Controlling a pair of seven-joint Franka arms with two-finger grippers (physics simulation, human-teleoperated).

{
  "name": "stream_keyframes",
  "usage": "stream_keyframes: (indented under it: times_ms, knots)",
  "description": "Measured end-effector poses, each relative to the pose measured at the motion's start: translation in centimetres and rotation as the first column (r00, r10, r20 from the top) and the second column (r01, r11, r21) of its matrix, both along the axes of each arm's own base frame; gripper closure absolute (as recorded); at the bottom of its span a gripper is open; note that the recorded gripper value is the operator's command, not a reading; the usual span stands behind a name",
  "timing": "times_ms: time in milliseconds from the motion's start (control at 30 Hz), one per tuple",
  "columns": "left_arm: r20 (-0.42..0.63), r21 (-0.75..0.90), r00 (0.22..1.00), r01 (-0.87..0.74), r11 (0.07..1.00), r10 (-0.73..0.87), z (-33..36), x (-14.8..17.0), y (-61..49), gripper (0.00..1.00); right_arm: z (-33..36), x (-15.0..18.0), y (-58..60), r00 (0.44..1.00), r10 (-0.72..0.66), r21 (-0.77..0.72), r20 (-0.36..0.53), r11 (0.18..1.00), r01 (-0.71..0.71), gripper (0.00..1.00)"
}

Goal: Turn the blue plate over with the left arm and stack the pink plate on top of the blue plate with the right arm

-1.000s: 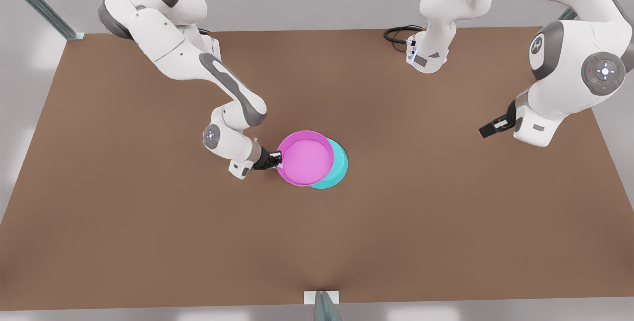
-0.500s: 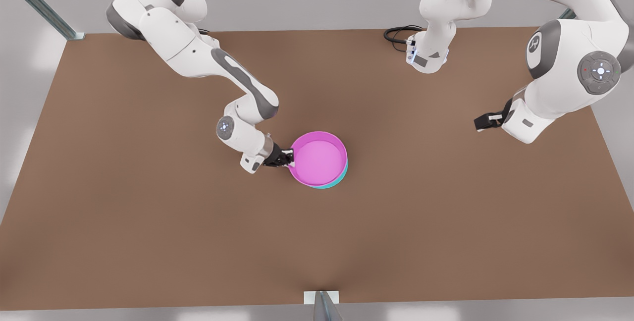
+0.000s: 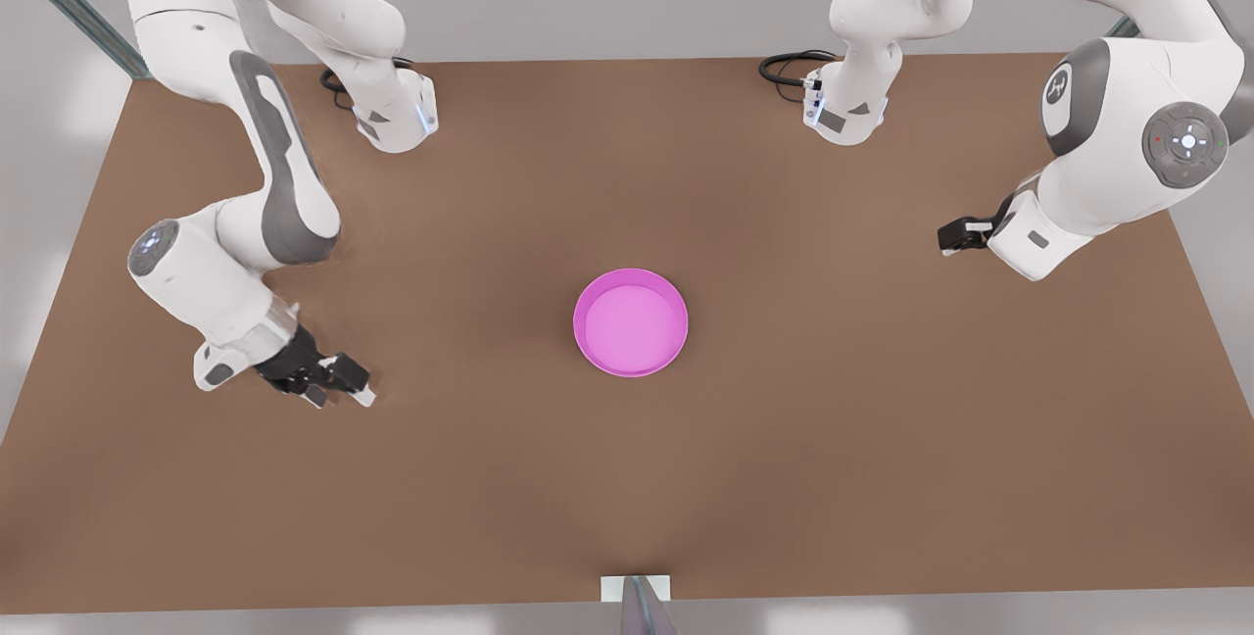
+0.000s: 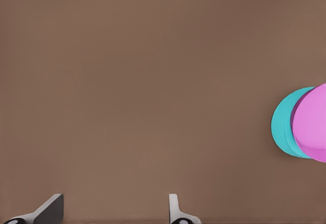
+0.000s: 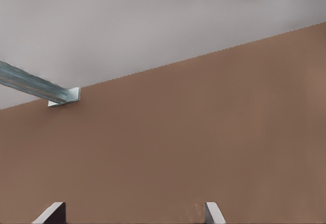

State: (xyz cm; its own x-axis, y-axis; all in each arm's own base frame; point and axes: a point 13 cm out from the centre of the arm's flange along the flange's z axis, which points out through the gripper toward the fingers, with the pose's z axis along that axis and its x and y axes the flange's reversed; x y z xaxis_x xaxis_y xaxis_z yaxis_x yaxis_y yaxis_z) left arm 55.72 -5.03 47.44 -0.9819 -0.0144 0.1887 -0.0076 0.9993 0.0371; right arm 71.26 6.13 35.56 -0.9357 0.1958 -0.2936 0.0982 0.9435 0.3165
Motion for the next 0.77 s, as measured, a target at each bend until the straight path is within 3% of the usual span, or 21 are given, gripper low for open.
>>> stream_keyframes:
  times_ms: [100, 200, 367, 567, 767]
  knots:
    - [-0.002, -0.002, 1.0, 0.013, 1.0, -0.013, 0.0, 0.0, 0.0, 0.0, 9.5, -5.3, -15.3, 0.994, -0.096, -0.204, -0.055, 0.975, 0.083, 0.0]
    - [-0.004, -0.004, 1.0, 0.024, 1.0, -0.024, 0.0, -0.1, 0.0, 0.0, 16.7, -8.8, -17.3, 0.99, -0.09, -0.279, -0.111, 0.959, 0.056, 0.0]
    - [-0.006, -0.007, 0.999, 0.039, 0.999, -0.039, -0.1, -0.1, 0.0, 0.0, 17.0, -10.5, -10.2, 0.964, 0.049, -0.326, -0.261, 0.935, -0.136, 0.0]
    - [-0.015, -0.009, 0.999, 0.052, 0.999, -0.052, -0.1, -0.3, 0.0, 0.0, 15.8, -15.1, -10.4, 0.925, 0.009, -0.38, -0.38, 0.91, -0.165, 0.0]
    - [-0.024, -0.011, 0.998, 0.06, 0.998, -0.061, -0.3, -0.4, 0.1, 0.0, 15.1, -15.9, -11.0, 0.912, 0.003, -0.375, -0.411, 0.911, -0.172, 0.0]
